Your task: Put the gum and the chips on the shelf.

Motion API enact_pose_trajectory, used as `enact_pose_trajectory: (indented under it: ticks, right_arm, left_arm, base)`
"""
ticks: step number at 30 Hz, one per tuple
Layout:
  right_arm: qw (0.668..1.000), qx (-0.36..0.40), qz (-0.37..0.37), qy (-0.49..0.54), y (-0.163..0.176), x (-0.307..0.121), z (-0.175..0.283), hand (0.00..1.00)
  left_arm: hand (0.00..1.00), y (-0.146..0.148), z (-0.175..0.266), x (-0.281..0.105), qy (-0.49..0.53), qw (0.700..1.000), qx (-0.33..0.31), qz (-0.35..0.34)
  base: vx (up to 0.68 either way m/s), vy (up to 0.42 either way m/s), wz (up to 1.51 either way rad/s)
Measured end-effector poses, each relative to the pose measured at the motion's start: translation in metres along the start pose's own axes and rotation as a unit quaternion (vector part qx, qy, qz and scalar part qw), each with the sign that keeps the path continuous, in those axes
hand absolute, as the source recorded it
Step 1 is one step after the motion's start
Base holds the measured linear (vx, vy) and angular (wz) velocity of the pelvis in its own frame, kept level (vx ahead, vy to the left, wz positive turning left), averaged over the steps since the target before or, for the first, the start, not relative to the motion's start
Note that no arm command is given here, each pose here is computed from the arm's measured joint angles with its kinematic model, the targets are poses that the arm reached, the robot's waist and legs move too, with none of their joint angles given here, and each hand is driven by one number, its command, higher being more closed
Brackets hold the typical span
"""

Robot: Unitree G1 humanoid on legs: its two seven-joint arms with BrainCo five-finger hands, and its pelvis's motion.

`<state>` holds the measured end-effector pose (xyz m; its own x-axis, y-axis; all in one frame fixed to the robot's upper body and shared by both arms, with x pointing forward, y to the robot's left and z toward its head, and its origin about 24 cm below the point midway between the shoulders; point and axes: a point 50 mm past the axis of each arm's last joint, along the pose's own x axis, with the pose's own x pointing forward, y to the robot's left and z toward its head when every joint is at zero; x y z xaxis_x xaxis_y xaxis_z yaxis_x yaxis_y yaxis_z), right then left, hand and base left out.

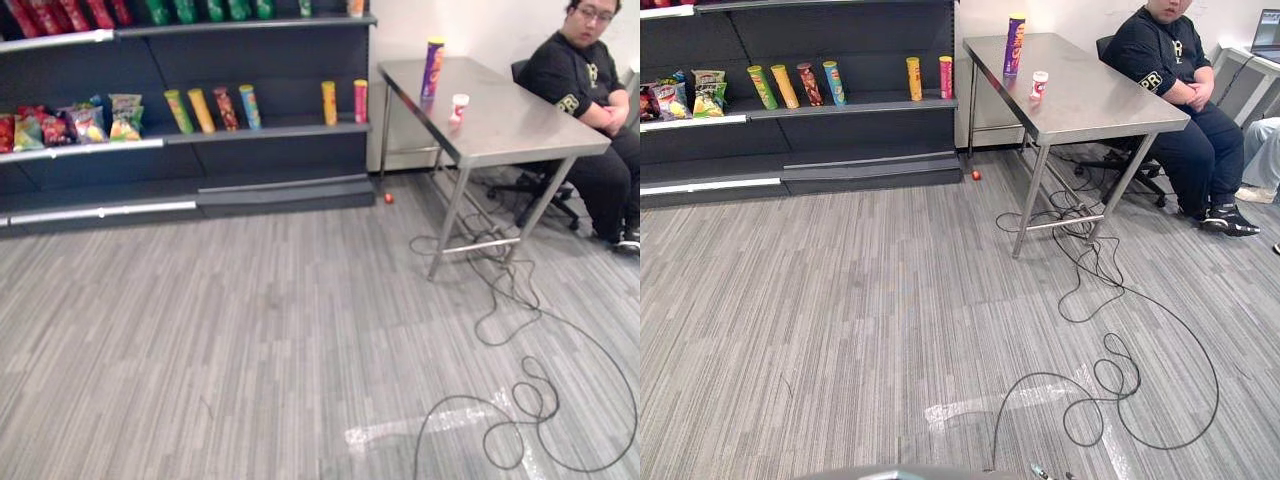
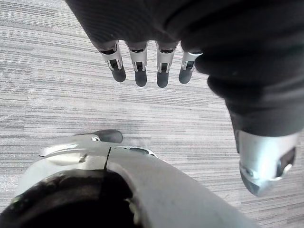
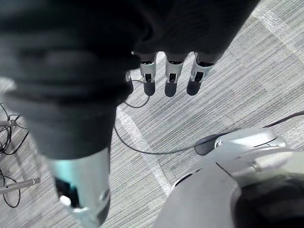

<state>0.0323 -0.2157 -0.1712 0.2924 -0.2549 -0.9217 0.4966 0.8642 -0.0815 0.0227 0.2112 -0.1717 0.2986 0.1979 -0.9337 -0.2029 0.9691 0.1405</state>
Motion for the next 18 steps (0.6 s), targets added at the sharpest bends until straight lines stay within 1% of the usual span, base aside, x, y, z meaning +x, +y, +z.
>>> enact_pose_trajectory:
  ticks: [18]
  right_arm:
    - [1.0,0.012,0.0,0.0,0.0,-0.0001,-0.0007,0.0]
  left_arm:
    - [0.0,0.0002,-0.0006,-0.0001,0.001,1.0,0.003,-0.001]
  base:
    - [-0.01,-0.007,0.0]
